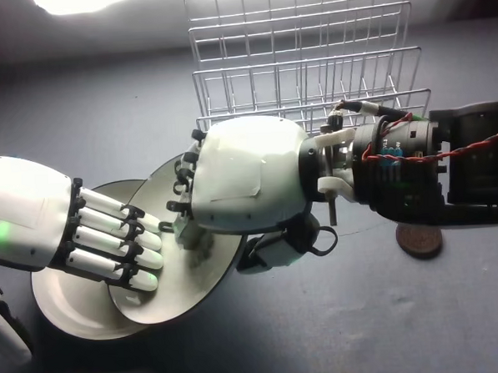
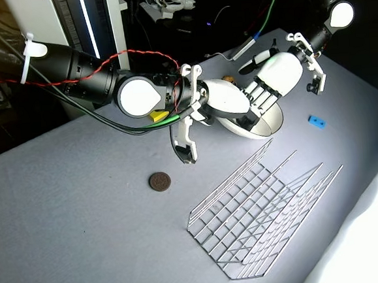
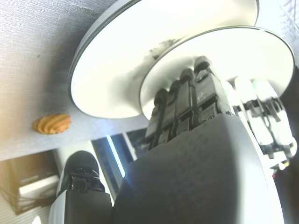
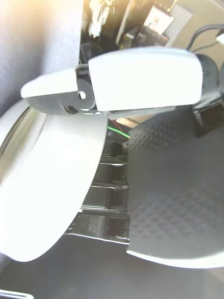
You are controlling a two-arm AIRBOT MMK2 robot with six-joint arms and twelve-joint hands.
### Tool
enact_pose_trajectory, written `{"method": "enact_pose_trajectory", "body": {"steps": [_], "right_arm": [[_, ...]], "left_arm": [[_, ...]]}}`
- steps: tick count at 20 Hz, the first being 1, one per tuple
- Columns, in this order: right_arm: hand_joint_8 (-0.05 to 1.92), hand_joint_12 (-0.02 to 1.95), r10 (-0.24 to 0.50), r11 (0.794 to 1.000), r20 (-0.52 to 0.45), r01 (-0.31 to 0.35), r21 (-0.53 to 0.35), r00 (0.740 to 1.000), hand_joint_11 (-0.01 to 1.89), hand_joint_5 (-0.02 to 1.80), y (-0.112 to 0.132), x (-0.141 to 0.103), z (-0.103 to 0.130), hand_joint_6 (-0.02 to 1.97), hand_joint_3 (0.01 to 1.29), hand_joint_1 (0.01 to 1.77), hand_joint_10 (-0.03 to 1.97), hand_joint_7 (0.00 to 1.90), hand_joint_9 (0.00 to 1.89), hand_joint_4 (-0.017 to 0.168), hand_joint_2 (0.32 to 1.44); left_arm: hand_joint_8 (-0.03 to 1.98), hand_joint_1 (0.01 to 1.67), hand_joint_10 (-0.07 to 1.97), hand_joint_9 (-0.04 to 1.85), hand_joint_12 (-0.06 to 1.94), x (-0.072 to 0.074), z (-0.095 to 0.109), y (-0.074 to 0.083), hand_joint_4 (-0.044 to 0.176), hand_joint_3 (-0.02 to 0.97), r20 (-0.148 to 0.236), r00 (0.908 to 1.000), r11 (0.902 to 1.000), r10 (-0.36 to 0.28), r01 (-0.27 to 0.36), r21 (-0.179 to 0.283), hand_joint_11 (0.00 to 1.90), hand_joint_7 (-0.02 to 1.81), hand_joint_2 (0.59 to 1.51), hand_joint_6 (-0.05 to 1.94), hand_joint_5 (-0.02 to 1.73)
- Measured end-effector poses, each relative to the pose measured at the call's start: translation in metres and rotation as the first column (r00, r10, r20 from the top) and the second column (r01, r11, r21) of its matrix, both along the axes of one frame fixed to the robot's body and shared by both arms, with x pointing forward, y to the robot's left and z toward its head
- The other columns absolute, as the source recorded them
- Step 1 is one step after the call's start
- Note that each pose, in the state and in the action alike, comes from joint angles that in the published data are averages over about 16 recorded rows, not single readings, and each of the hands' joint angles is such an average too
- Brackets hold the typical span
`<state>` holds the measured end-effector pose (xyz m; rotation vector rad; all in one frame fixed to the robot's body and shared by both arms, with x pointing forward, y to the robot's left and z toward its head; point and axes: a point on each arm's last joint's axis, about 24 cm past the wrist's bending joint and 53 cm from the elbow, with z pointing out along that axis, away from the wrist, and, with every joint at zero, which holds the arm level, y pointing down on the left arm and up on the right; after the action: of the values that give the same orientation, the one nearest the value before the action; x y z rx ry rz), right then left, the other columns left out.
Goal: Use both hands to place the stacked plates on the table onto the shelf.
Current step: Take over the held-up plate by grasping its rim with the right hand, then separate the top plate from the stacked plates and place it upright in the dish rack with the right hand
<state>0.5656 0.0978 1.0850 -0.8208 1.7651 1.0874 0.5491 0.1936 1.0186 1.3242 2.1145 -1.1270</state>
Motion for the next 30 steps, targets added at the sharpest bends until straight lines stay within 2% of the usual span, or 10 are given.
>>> {"method": "enact_pose_trajectory", "body": {"steps": [6, 12, 20, 30], "right_arm": [[0.19, 1.08, 0.027, 0.999, 0.013, -0.027, 0.030, 1.000, 0.87, 0.90, 0.005, -0.006, 0.003, 0.42, 0.01, 1.05, 0.03, 1.03, 1.15, -0.004, 0.99], [0.37, 1.06, 0.046, 0.997, 0.019, -0.047, 0.056, 0.999, 0.99, 0.95, 0.010, -0.013, 0.012, 0.59, 0.01, 1.07, 0.01, 1.10, 1.30, 0.003, 0.96], [0.61, 1.08, 0.069, 0.993, 0.030, -0.071, 0.089, 0.997, 0.98, 0.98, 0.015, -0.025, 0.036, 0.75, 0.01, 1.13, 0.01, 1.12, 1.37, 0.016, 0.97], [0.78, 1.15, 0.086, 0.988, 0.060, -0.093, 0.127, 0.994, 0.93, 0.96, 0.015, -0.037, 0.070, 0.96, 0.01, 1.20, 0.01, 1.12, 1.37, 0.014, 1.00]], "left_arm": [[-0.01, 0.02, 0.00, 0.02, -0.01, 0.013, 0.013, -0.003, 0.002, 0.023, 0.006, 0.9991, 0.9985, 0.043, -0.043, -0.033, 0.02, 0.00, 1.114, 0.01, 0.02], [-0.01, 0.02, 0.00, 0.02, -0.01, 0.034, 0.039, 0.004, 0.001, 0.022, 0.020, 0.9928, 0.9906, 0.118, -0.117, -0.072, 0.02, 0.02, 1.112, 0.02, 0.02], [-0.01, 0.02, 0.00, 0.01, -0.01, 0.057, 0.089, 0.028, 0.001, 0.018, 0.038, 0.9717, 0.9664, 0.233, -0.227, -0.120, 0.02, 0.02, 1.107, 0.02, 0.02], [-0.01, 0.02, 0.00, 0.02, -0.01, 0.065, 0.138, 0.055, 0.005, 0.012, 0.060, 0.9456, 0.9385, 0.320, -0.307, -0.158, 0.02, 0.02, 1.107, 0.02, 0.02]]}}
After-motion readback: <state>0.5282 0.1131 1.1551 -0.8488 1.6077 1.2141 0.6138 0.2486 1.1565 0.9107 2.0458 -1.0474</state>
